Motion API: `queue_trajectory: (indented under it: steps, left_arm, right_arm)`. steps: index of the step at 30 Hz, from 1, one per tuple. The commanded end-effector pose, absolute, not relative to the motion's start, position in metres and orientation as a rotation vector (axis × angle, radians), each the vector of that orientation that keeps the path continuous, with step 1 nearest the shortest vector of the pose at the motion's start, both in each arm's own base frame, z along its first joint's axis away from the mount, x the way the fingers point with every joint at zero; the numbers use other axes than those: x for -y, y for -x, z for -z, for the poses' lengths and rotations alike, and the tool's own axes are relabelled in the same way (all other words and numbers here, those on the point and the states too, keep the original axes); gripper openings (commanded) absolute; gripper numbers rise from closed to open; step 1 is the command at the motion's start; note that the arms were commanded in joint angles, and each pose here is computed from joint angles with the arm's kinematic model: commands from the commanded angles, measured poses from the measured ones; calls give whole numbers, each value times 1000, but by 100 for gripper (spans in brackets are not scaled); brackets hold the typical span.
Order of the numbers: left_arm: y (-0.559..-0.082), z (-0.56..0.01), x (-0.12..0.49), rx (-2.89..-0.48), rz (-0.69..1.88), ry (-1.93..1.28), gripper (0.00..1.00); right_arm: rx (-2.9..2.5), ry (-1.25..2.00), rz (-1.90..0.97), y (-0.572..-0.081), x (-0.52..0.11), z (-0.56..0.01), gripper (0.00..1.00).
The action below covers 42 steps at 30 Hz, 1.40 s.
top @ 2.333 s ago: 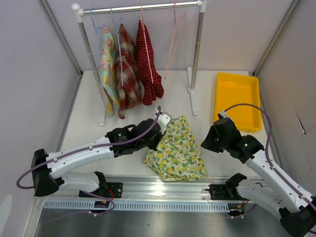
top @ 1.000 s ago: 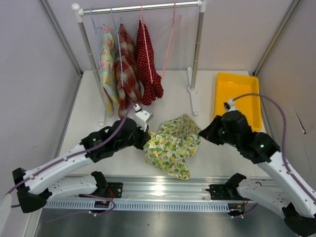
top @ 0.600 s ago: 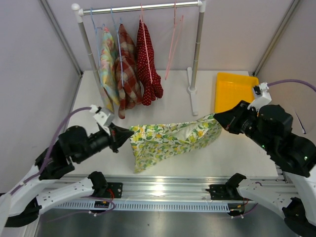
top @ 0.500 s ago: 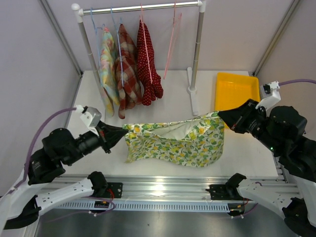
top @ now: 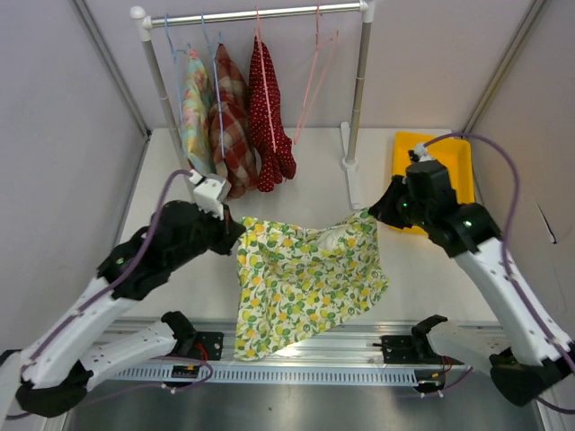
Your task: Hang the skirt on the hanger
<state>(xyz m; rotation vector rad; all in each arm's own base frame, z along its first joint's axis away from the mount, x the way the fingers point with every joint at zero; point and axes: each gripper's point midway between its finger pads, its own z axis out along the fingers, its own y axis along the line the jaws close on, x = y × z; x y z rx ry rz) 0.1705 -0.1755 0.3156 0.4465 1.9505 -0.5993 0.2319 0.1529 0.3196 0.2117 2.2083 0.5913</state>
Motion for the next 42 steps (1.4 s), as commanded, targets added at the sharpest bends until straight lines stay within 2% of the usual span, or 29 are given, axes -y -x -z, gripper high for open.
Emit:
queue_trajectory:
  steps: [1,5,10,17,21,33,38,41,42]
  left_arm:
    - [-211,-252,179,-2111,587,-341,0]
    - [-252,-219,184,-2156,649,-218,0]
    - [-282,-226,180,-2141,630,-153,0]
    - [-293,-227,173,-2140,641,-170,0]
    - [-307,-232,169,-2130,744,-125,0]
    - [-330,-268,163,-2026,802,-167,1]
    - [-304,-245,175,-2043,925,-237,9]
    - [-277,-215,176,-2064,977,-247,24]
    - [-271,-212,177,-2064,994,-255,25]
  right_arm:
    - [-2296,-229,-662,-265,-157,-267,0]
    - [-2302,-271,-707,-299,-160,-233,0]
    - [-2291,-311,-731,-322,-153,-228,0]
    - [-2281,-352,-749,-318,-147,-217,0]
    - [-2281,-350,-752,-331,-146,-225,0]
    - [-2229,-352,-793,-355,-139,-242,0]
    - [-2276,-361,-792,-334,-141,-223,0]
    - [-2352,-390,-804,-310,-143,-186,0]
    - [-2353,-386,-807,-302,-144,-182,0]
